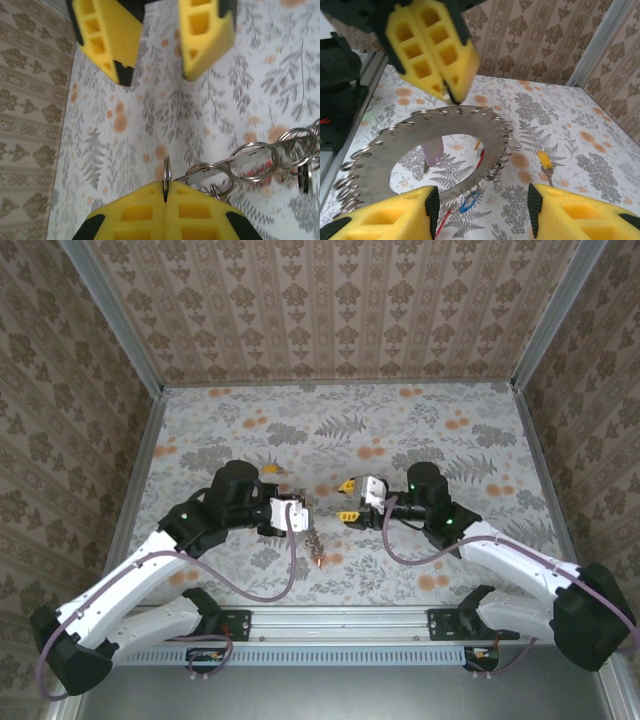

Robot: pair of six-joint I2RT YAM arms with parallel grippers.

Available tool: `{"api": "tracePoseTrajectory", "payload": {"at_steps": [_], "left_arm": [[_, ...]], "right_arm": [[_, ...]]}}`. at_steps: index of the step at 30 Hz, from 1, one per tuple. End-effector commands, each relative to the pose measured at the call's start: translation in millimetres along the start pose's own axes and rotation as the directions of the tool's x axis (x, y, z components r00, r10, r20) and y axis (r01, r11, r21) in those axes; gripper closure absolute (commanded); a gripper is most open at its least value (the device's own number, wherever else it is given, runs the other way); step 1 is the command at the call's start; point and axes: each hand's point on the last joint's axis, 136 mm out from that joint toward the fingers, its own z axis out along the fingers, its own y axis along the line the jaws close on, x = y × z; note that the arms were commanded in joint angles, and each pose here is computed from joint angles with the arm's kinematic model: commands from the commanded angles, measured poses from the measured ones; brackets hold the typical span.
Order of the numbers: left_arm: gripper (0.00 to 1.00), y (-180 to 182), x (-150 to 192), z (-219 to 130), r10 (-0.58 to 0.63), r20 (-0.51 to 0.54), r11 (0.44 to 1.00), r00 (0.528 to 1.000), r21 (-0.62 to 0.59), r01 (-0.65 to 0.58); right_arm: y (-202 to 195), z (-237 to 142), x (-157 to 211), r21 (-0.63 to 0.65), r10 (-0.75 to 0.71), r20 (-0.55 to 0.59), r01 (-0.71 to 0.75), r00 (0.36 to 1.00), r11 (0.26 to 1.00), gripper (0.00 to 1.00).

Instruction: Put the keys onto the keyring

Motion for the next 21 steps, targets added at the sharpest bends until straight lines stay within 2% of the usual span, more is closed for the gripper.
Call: {"api": "tracePoseTrajectory", "payload": {"at_steps": [1,6,8,10,12,17,19,21], "left_arm": [[1.0,12,1,-20,0.111,-0.059,0.991,0.992,-0.069,-0.115],[1.0,7,14,-31,0.125,-0.116,0.989,0.985,-0.061,-0.132],[1.0,6,15,-37,0.119,-0.113,0.989,0.986,-0.068,-0.127],[1.0,4,14,-42,0.102,-0.098,0.992,0.99,-0.067,-0.109],[1.0,4,17,-48,0.065,-0.096,0.995,0.993,-0.073,-0.072],[1.0,5,22,-72,-0.049,-0.078,0.995,0.996,-0.092,0.042],[1.0,9,21,-85,-0.098,-0.071,0.99,0.993,-0.11,0.089],[1.0,16,16,-98,-0.116,-0.048,0.983,0.992,-0.149,0.107]], "right_arm": [[-20,11,-17,0.055,0.009,0.058,-0.012,0.998,0.998,0.48],[-55,32,-5,0.168,0.079,0.062,-0.089,0.995,0.982,0.48],[-76,44,9,0.243,0.173,0.049,-0.18,0.984,0.953,0.48],[-102,54,24,0.345,0.302,0.043,-0.298,0.952,0.89,0.49],[-130,61,43,0.47,0.46,0.052,-0.428,0.887,0.772,0.51],[-153,93,94,0.602,0.744,0.001,-0.595,0.668,0.533,0.53],[-154,110,111,0.639,0.811,-0.012,-0.62,0.585,0.456,0.53],[-151,127,126,0.671,0.847,-0.057,-0.608,0.528,0.424,0.52]]}}
